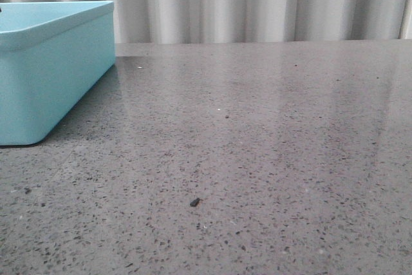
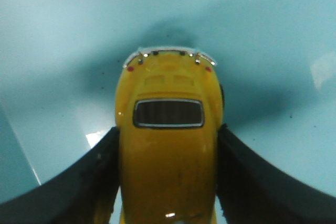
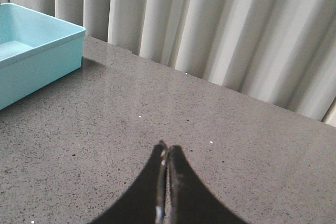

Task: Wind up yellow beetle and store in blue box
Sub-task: 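Lower the car into the blue box and open the left gripper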

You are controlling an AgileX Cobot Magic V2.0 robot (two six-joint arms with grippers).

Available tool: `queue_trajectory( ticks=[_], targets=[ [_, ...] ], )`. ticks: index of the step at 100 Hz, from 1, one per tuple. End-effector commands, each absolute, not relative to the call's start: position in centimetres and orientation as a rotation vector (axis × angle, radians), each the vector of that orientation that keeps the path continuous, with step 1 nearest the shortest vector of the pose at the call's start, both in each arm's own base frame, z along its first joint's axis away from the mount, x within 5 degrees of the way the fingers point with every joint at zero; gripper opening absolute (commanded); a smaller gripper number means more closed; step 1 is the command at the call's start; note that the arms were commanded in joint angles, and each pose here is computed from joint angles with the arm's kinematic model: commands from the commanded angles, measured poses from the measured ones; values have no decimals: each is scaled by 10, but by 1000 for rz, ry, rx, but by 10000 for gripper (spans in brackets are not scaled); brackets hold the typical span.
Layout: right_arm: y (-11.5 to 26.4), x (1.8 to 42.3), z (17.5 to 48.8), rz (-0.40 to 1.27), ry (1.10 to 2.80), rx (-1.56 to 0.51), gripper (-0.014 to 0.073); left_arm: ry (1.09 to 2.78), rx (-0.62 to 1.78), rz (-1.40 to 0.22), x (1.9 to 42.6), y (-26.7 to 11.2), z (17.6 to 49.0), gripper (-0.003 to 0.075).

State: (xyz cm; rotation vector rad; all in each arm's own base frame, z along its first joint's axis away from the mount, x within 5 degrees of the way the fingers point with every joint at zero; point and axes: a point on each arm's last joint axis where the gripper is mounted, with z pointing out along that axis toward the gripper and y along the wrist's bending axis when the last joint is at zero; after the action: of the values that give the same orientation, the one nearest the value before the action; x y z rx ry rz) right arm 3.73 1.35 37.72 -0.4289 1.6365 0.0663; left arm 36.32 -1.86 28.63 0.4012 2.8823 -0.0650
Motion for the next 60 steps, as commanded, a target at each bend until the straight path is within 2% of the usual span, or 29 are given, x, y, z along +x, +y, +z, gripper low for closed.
queue_trajectory(
  ticks=[1,28,41,60],
  targets=[
    [14,38,389,64,1558,-412,-41,2780,368,-69,360,-20,310,388],
    [14,37,387,65,1582,-420,-41,2752,354,-97,362,-22,312,514],
    [14,37,387,64,1580,-419,-41,2683,328,-145,359,-25,325,513],
    [14,37,387,64,1578,-419,-41,2491,267,-251,345,-32,364,508]
  ],
)
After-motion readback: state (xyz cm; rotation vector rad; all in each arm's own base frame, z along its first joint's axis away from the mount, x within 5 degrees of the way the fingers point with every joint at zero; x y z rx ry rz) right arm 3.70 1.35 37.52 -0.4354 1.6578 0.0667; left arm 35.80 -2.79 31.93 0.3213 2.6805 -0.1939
